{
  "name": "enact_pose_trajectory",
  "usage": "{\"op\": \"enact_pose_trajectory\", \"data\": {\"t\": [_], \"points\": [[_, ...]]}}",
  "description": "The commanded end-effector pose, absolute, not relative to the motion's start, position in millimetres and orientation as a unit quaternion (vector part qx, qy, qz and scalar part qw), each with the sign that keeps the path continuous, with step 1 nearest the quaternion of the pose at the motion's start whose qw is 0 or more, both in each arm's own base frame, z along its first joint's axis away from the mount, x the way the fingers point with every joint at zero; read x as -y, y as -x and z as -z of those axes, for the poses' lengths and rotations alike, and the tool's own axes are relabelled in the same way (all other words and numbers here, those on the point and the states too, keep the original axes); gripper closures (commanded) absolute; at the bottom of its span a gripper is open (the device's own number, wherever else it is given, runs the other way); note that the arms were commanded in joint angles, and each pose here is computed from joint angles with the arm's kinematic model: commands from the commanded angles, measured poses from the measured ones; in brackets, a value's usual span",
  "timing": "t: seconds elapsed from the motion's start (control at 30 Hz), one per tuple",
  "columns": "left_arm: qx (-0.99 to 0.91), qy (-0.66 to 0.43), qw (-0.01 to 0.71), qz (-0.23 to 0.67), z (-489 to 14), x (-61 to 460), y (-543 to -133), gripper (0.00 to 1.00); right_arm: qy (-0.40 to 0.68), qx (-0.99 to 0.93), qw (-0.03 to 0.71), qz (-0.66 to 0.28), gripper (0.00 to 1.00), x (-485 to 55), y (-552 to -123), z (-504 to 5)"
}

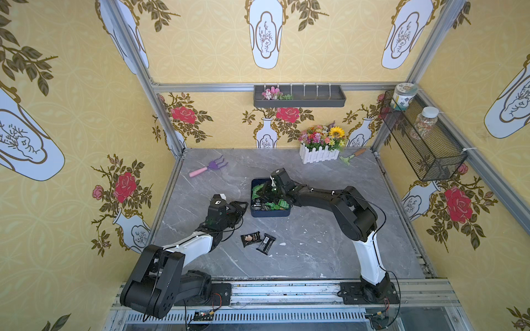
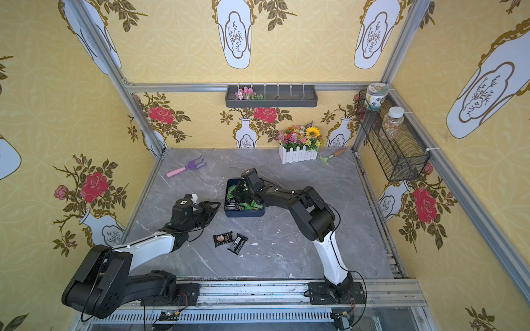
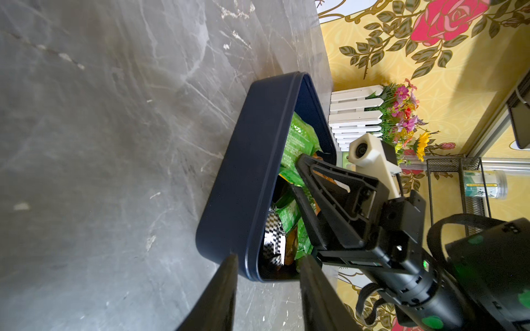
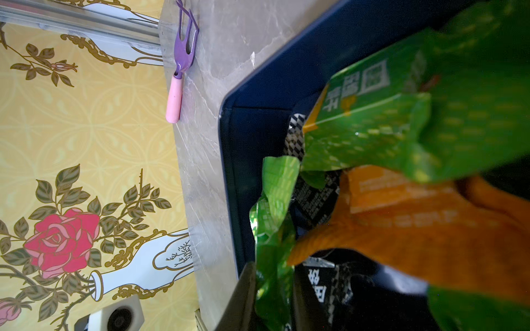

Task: Take the cookies out of the storage box
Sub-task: Pick up the cookie from the storage box, then place the cookie at the center of the board.

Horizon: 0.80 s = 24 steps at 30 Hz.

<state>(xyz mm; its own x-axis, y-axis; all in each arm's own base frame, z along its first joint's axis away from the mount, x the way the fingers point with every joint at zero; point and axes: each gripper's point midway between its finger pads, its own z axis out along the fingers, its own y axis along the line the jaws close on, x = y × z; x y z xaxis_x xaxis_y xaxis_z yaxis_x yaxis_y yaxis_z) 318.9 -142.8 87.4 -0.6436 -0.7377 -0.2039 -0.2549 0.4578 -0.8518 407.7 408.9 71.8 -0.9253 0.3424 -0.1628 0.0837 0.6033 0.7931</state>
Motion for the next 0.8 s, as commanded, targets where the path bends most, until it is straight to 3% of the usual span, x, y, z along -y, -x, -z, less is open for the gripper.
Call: {"op": "enact_pose_trajectory", "data": {"t": [0.0,0.43,0.77], "points": [[-0.805,0.303,0.295,0.416,-90.2,141.3,-319.1,0.59,-0.112,-0.873,0.162,-0.447,0.89,-412.1,-409.1,-86.3],[-0.802,0.305,0.319,0.402,-104.5,132.3,-316.9,0.56,-0.052,-0.877,0.186,-0.441,0.89,-387.9,-372.9,-140.3],[-0.805,0.302,0.315,0.402,-103.8,135.1,-319.7,0.54,0.0,-0.927,0.171,-0.334,0.88,-321.4,-256.5,-126.5]]}}
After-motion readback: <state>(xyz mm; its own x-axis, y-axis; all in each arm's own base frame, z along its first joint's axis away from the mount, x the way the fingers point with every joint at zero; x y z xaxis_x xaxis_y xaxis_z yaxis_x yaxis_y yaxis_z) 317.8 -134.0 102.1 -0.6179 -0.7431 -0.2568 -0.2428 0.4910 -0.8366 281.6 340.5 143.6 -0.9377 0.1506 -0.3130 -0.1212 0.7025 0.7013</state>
